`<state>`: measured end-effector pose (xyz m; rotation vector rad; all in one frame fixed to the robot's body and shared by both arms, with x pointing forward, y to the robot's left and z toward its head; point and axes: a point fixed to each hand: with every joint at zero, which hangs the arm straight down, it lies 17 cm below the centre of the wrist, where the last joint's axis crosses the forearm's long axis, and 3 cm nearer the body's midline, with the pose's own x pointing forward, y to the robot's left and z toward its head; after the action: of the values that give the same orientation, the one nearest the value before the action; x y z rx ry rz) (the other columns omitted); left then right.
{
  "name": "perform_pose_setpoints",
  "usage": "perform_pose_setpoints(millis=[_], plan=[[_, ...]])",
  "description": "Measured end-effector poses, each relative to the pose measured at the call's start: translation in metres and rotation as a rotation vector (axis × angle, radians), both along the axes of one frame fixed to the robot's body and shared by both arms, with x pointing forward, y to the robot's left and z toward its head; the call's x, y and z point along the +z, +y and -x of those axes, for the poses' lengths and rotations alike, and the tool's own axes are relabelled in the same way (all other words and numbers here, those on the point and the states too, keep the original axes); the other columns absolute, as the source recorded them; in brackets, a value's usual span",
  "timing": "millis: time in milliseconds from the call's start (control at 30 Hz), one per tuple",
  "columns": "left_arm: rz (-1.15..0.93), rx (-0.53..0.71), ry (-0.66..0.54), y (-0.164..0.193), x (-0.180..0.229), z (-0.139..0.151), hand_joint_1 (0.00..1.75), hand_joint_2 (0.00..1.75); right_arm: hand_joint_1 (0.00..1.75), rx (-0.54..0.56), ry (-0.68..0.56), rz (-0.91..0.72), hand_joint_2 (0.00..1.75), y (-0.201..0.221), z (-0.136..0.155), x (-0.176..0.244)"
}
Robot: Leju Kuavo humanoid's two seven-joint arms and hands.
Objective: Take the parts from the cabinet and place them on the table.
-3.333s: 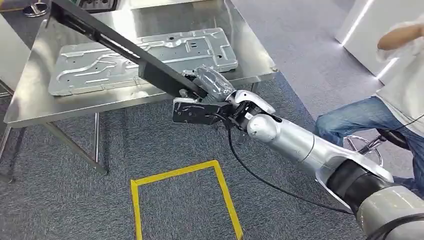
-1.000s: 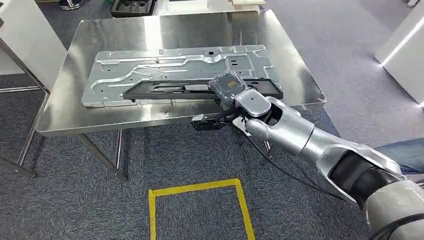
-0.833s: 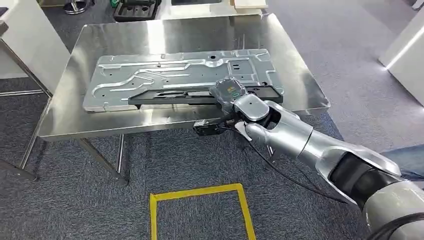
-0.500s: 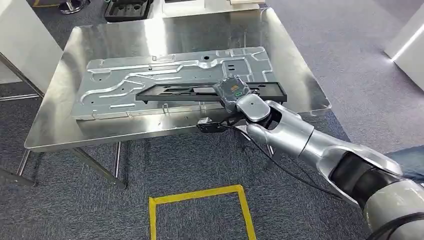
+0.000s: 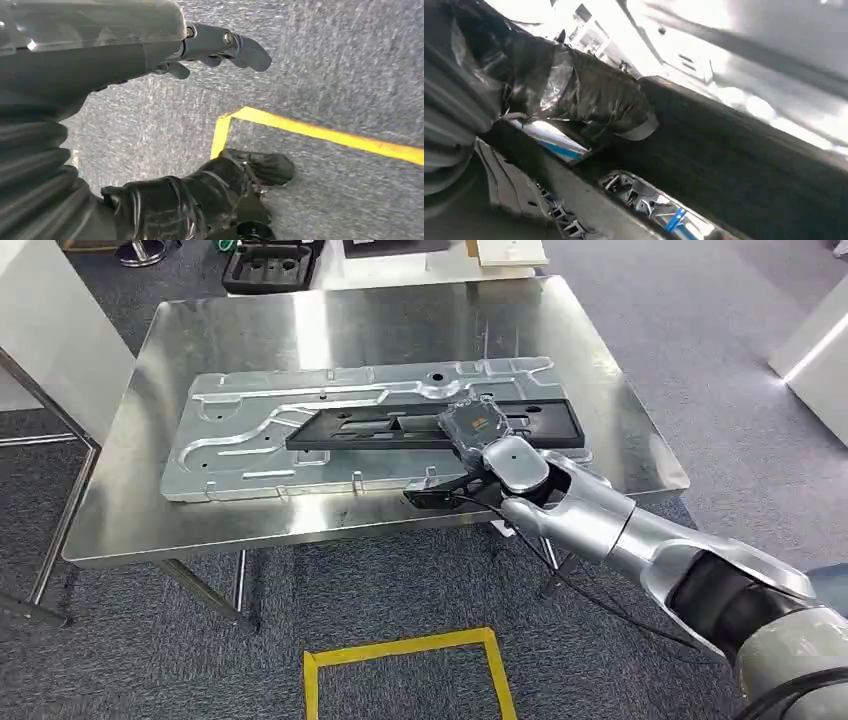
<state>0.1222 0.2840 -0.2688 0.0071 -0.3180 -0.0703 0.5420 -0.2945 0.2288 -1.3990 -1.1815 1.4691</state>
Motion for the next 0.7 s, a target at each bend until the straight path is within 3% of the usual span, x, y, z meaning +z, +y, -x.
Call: perform_pose_setpoints(millis=[567, 600, 700], plan=[[-0.002, 0.018, -0.027, -0.002, 0.001, -0.005, 0.00, 1.75, 1.75, -0.211, 0.095, -0.053, 1.75, -0.084, 0.010, -0.050], [-0.002, 0.018, -0.026, -0.002, 0.001, -0.004, 0.00, 1.75, 0.00, -0.221, 0.096, -0.060, 0.00, -0.089, 0.010, -0.051], [-0.031, 0.024, -0.029, 0.010, 0.001, -0.006, 0.00, 1.75, 0.00, -0.261, 0.113, -0.113, 0.00, -0.104, 0.009, -0.055]])
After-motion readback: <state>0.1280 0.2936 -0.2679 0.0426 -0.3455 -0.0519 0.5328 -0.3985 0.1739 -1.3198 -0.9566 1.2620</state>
